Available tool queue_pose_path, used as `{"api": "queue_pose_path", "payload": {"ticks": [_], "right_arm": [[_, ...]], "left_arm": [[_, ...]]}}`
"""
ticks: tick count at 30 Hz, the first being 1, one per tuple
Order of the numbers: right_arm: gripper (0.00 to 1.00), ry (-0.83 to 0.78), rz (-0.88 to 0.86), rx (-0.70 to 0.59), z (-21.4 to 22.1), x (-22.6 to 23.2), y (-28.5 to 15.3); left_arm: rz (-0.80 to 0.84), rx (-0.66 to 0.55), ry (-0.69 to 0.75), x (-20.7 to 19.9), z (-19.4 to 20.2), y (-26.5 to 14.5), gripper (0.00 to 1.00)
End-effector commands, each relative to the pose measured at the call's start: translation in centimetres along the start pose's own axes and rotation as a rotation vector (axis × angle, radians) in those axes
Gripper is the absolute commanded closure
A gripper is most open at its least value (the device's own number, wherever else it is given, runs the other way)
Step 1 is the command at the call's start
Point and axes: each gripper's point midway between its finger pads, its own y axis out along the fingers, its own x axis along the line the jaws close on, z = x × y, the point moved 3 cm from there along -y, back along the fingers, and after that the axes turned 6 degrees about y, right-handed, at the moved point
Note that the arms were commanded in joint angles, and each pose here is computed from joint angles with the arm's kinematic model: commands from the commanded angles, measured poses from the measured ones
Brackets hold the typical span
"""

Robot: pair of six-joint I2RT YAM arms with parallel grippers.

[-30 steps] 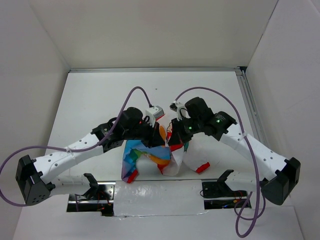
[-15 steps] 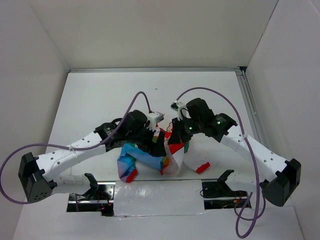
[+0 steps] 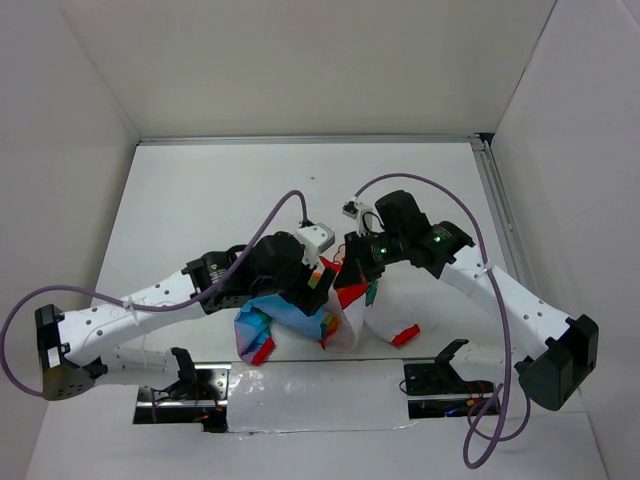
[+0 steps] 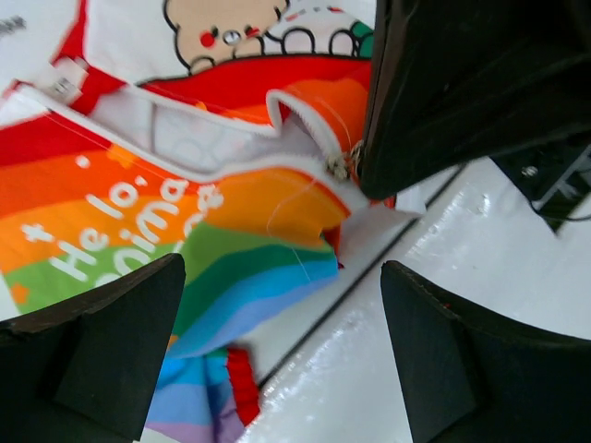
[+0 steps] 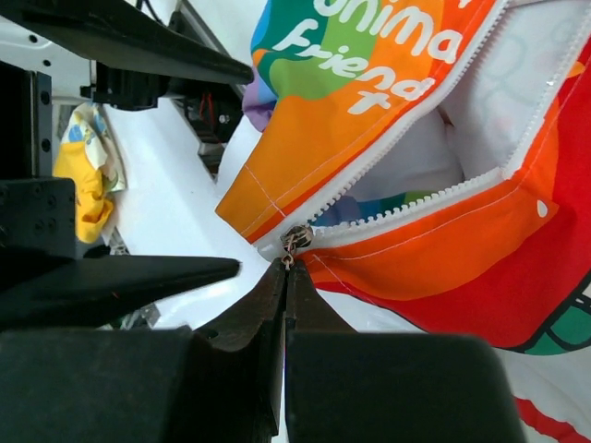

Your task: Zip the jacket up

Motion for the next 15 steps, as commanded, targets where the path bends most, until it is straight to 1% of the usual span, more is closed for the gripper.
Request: {"api": "queue_pose_path", "payload": {"ticks": [1, 3, 4, 7, 9, 10, 11, 15], "right_arm": [[1.00, -0.021, -0.079, -0.008, -1.19, 2.07, -0.88], [1.00, -0.019, -0.090, -0.001, -1.19, 2.12, -0.90], [1.00, -0.020, -0.095, 0.001, -1.19, 2.21, -0.94], [1.00, -0.019, -0.115, 0.004, -1.25, 2.35, -1.06], [1.00, -0.016, -0.126, 0.009, -1.19, 2.39, -1.05], [1.00, -0.016, -0.125, 0.006, -1.25, 2.38, -1.14], [1.00, -0.015, -0.127, 0.005, -1.31, 2.31, -1.17], [1.00, -0.010, -0.126, 0.014, -1.19, 2.18, -1.27]], "left_arm": [[-0.133, -0.068, 0.138, 0.90, -2.50, 0.19, 0.01], [-0.157, -0.063, 0.162, 0.90, -2.69, 0.08, 0.01], [-0.156, -0.089, 0.193, 0.75, -3.22, 0.12, 0.01], [-0.113, -0.106, 0.271, 0.29, -3.00, 0.42, 0.01], [-0.105, -0.124, 0.292, 0.27, -2.85, 0.52, 0.05], [-0.117, -0.123, 0.291, 0.52, -2.69, 0.38, 0.10], [-0.125, -0.138, 0.294, 0.66, -2.86, 0.24, 0.12], [-0.112, -0.185, 0.339, 0.86, -2.70, -0.30, 0.13]]}}
